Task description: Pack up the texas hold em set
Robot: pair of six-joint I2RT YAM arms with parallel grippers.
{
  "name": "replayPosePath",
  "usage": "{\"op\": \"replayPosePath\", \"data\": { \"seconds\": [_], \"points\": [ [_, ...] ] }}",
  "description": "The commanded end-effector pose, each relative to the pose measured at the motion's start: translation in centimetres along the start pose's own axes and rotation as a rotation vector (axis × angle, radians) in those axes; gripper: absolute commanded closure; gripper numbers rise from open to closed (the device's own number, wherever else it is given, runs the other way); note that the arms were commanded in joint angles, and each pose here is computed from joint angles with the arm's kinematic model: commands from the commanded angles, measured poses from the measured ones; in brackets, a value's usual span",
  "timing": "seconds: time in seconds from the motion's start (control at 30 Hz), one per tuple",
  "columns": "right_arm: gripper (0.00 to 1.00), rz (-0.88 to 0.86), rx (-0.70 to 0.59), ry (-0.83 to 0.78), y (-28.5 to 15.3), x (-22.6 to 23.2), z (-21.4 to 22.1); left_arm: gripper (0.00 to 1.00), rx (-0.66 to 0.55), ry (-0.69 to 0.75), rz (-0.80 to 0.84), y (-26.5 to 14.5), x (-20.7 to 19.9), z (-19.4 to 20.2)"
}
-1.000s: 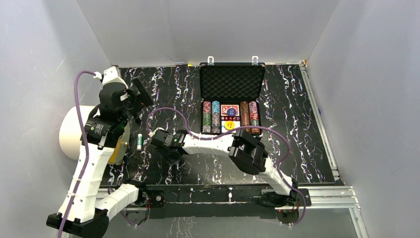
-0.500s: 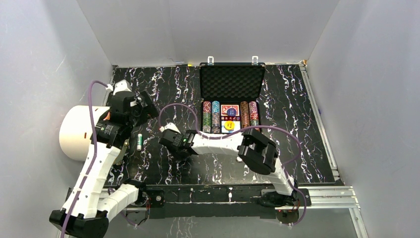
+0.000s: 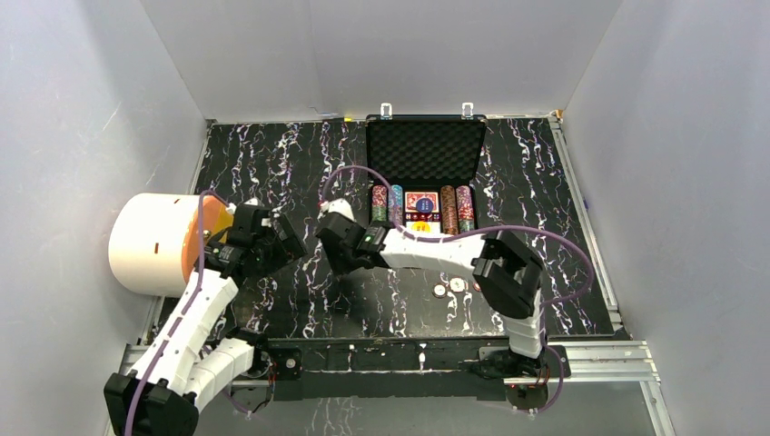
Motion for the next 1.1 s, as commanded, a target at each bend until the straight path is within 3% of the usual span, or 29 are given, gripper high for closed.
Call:
{"op": "replayPosePath", "data": {
  "seconds": [0.0, 0.33, 0.6, 0.73, 0.9, 1.07],
  "points": [
    [0.47, -0.068, -0.136, 0.172, -2.8, -1.8, -3.1, 0.16, 0.123, -0.004, 0.164, 0.9, -0.7, 1.6],
    [0.47, -0.101, -0.208, 0.450, -5.6, -7.2, -3.9, 0.25, 0.213, 0.068, 0.543, 2.7, -2.9, 3.3],
    [0.48, -0.176, -0.259, 0.685, -7.8, -10.2, -3.5, 0.31, 0.008, 0.167, 0.852, 3.5, -6.7, 4.8],
    [0.48, -0.209, -0.255, 0.752, -8.3, -11.0, -3.0, 0.33, -0.039, 0.249, 0.907, 4.1, -9.0, 5.8],
    [0.48, -0.227, -0.254, 0.806, -8.8, -11.6, -2.4, 0.38, -0.147, 0.235, 0.912, 4.7, -10.6, 5.2],
    [0.48, -0.250, -0.253, 0.832, -9.0, -11.8, -2.3, 0.41, -0.131, 0.250, 0.986, 4.6, -11.7, 5.6]
  ]
}}
Point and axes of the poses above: each gripper's point midway between its finger pads, its own y axis out along the fingers, its own x axis along the line the jaws close on, z = x × y, the point moved 9 cm from there along -y, back along the fingers, and after that the axes turned 11 degrees about -y, right-handed, at the moved point
